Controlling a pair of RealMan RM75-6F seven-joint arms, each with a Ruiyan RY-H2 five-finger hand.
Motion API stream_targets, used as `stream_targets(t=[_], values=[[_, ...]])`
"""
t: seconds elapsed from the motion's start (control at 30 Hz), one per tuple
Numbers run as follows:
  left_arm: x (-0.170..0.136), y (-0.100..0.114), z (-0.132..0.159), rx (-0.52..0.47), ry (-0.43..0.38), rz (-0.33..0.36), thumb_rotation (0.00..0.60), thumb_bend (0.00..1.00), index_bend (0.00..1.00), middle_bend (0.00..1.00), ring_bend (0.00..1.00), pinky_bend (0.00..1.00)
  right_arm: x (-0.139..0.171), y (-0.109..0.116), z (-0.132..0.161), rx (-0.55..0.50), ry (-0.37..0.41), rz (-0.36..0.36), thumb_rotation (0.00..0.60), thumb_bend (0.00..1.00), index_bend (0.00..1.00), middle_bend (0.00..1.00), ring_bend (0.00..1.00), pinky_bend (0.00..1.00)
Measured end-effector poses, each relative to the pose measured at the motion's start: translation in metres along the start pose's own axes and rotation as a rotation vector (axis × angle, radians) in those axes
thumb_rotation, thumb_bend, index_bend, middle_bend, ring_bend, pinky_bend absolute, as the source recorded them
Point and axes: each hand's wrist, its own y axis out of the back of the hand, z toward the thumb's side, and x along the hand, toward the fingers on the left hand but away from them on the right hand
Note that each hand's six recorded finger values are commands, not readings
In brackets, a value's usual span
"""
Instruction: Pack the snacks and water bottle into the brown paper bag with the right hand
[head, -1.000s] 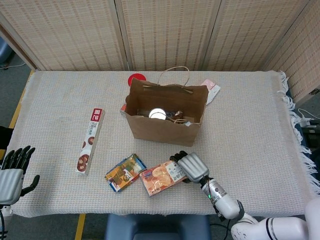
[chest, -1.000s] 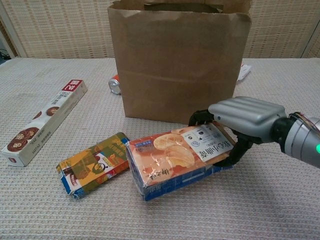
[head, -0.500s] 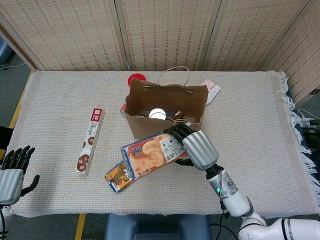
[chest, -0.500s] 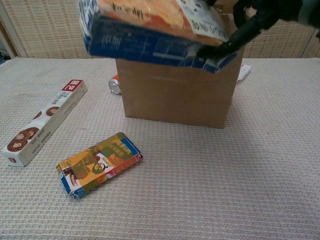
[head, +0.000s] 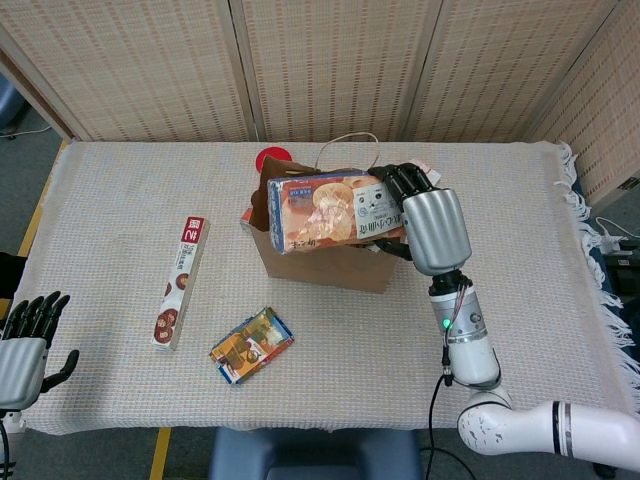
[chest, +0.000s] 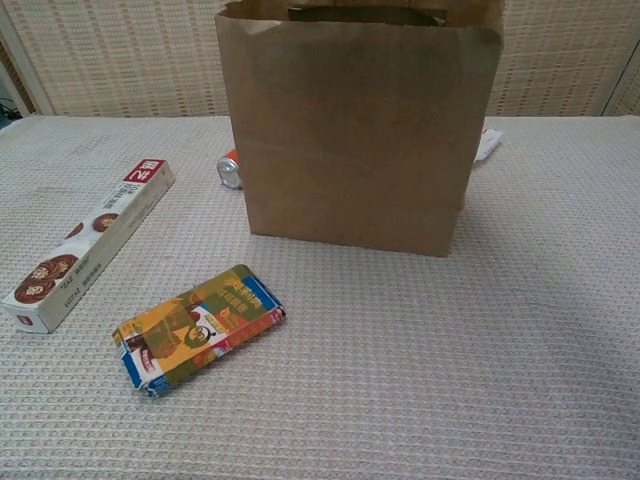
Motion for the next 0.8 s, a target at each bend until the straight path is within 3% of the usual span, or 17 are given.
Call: stream_targets(t=[0.2, 0.7, 0.8], values=[[0.0, 0.0, 0.0, -0.001, 0.0, 0.001, 0.6, 0.37, 0.0, 0.0, 0.0, 0.0, -0.01, -0.017, -0.011, 0.089, -0.031, -0.007, 0.6, 0.32, 0.63, 0.56, 0.61, 0.72], [0.0, 0.0, 0.0, -0.007, -0.005, -0.001, 0.6, 0.37, 0.0, 0.0, 0.0, 0.0, -0.014, -0.066, -0.003, 0.289, -0.095, 0.005, 0.6, 0.32, 0.6, 0.56, 0.61, 0.72], [0.0, 0.0, -0.001, -0.008, -0.006, -0.001, 0.6, 0.37, 0.0, 0.0, 0.0, 0.0, -0.012, -0.071, -0.005, 0.313, -0.115, 0.009, 0.6, 0.32, 0.55, 0.56, 0.57, 0.69]])
